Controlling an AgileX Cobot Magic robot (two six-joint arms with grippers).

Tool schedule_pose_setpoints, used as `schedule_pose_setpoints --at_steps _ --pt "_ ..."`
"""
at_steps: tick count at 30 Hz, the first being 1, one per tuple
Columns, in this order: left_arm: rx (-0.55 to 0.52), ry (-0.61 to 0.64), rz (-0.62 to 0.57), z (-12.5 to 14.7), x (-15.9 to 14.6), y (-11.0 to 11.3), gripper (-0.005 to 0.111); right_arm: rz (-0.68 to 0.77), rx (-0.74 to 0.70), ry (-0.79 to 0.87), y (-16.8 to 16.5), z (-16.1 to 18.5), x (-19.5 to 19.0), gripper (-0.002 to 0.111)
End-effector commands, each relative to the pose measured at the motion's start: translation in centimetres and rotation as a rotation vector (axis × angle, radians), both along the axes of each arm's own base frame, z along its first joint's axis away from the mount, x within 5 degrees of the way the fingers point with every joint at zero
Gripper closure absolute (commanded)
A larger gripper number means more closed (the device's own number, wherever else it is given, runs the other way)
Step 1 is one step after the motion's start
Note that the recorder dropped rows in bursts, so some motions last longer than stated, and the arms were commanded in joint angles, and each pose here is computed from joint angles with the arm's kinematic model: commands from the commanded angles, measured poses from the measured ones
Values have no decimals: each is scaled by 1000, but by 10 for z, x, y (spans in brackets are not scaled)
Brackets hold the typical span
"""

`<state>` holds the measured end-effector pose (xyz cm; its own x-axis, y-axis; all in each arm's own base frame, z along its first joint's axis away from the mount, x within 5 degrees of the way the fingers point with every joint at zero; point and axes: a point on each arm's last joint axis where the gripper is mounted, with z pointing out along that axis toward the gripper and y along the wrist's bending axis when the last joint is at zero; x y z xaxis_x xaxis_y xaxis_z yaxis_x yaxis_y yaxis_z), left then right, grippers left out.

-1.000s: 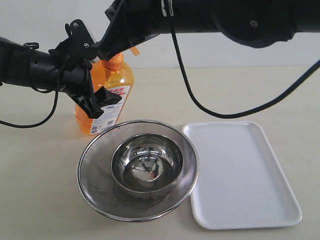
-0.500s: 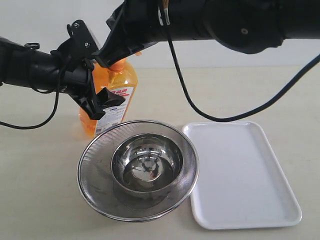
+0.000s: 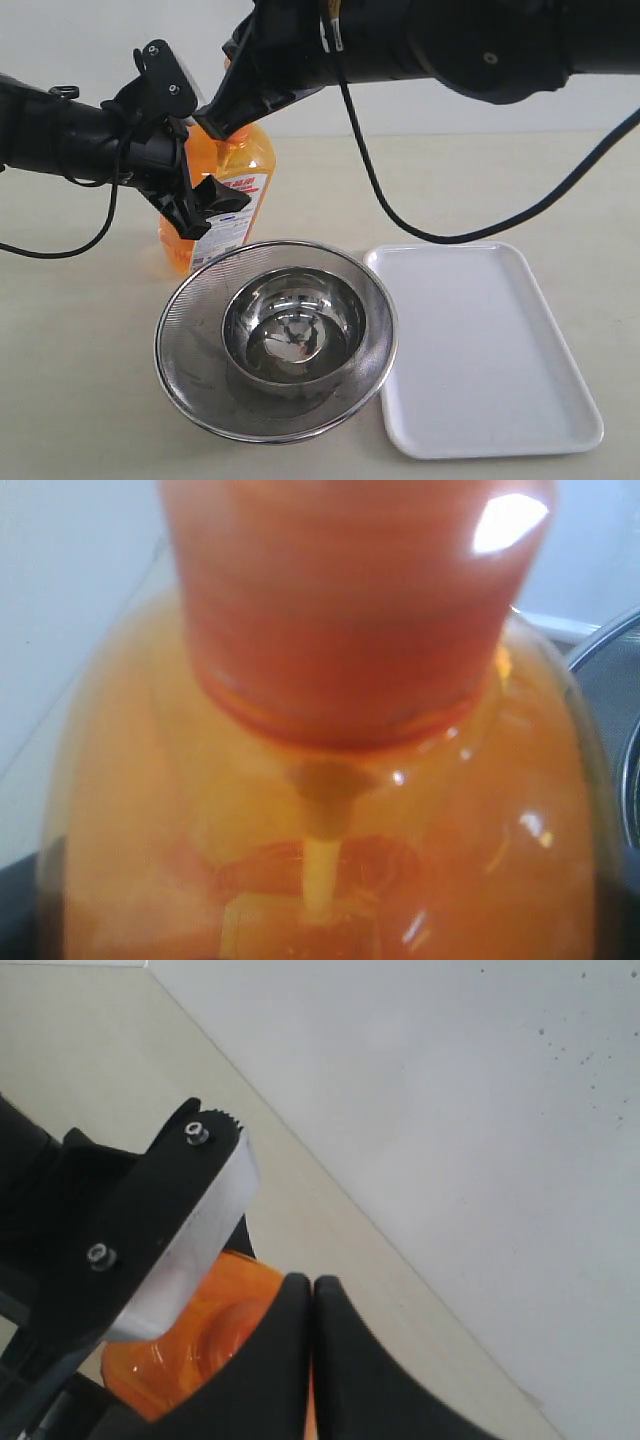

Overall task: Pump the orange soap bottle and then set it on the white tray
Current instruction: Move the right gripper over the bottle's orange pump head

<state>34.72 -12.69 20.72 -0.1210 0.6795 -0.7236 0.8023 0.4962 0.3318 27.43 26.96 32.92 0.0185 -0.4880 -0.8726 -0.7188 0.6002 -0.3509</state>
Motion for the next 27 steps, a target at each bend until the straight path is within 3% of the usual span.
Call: schedule_pose_setpoints --at_steps 1,16,27 --pt "-13 34 -25 -5 -5 -4 102 -36 -58 44 -4 -6 1 108" --pt "-13 34 -26 -5 -5 -4 102 -71 -83 103 -7 -11 0 108" --pt "-37 50 -62 -5 -8 -7 102 -20 -112 98 4 -13 -12 108"
